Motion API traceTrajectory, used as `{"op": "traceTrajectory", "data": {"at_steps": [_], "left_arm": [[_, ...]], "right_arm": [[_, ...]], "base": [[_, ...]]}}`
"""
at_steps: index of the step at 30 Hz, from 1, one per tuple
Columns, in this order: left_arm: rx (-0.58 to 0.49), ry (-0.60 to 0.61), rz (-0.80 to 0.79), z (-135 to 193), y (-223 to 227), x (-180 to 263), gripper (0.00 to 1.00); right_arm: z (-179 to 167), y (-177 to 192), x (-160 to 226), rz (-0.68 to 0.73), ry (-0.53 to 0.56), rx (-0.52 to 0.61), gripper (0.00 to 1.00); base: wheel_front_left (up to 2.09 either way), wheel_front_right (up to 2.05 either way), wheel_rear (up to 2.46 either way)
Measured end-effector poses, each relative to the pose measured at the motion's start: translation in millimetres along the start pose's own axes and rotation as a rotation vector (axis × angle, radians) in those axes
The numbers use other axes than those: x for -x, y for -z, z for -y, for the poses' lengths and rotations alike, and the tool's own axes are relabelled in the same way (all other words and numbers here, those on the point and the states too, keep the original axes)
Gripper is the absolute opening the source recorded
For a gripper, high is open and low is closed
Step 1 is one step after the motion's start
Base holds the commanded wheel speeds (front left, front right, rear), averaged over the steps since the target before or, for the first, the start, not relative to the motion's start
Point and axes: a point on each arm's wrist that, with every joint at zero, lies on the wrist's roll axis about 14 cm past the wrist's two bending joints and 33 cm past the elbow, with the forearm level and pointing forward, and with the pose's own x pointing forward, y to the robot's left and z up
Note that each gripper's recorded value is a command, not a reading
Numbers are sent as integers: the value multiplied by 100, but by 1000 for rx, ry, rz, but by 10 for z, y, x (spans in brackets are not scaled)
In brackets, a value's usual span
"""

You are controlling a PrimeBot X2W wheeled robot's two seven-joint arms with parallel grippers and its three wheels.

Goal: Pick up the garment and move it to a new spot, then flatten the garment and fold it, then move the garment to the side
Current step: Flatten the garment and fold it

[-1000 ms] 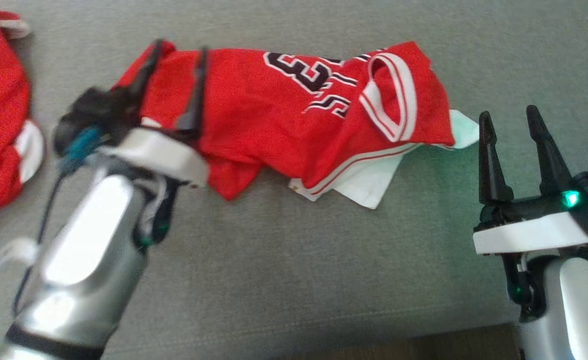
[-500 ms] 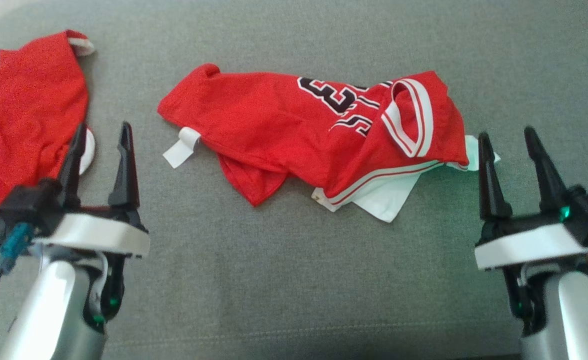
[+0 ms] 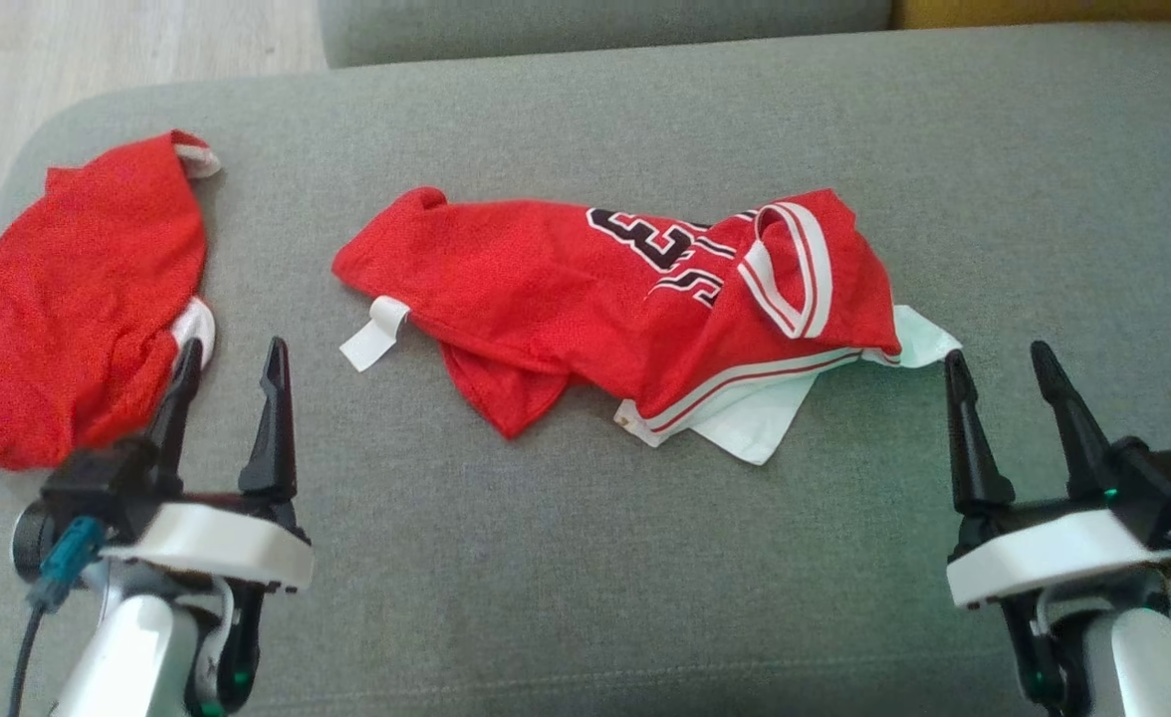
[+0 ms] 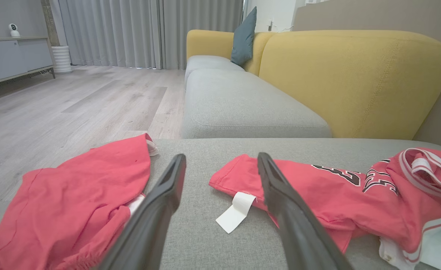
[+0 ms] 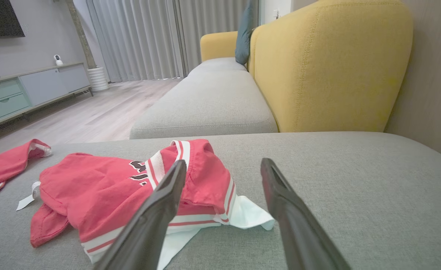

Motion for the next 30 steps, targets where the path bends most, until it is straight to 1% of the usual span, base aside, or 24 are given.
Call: {"op": "traceTrajectory", "data": {"at_steps": [24, 27, 30], "left_arm": [[-9, 6, -20, 17, 66, 30, 100], [-7, 8, -27, 24, 93, 27, 100], [-6, 4, -33, 5, 119, 5, 100]], "right_arm": [[-6, 17, 14, -9, -1, -7, 100], [-32, 123, -1, -52, -9, -10, 100], [-160, 346, -18, -136, -46, -22, 100]], "base": [[0, 0, 0], [0, 0, 0], [0, 0, 0]]}}
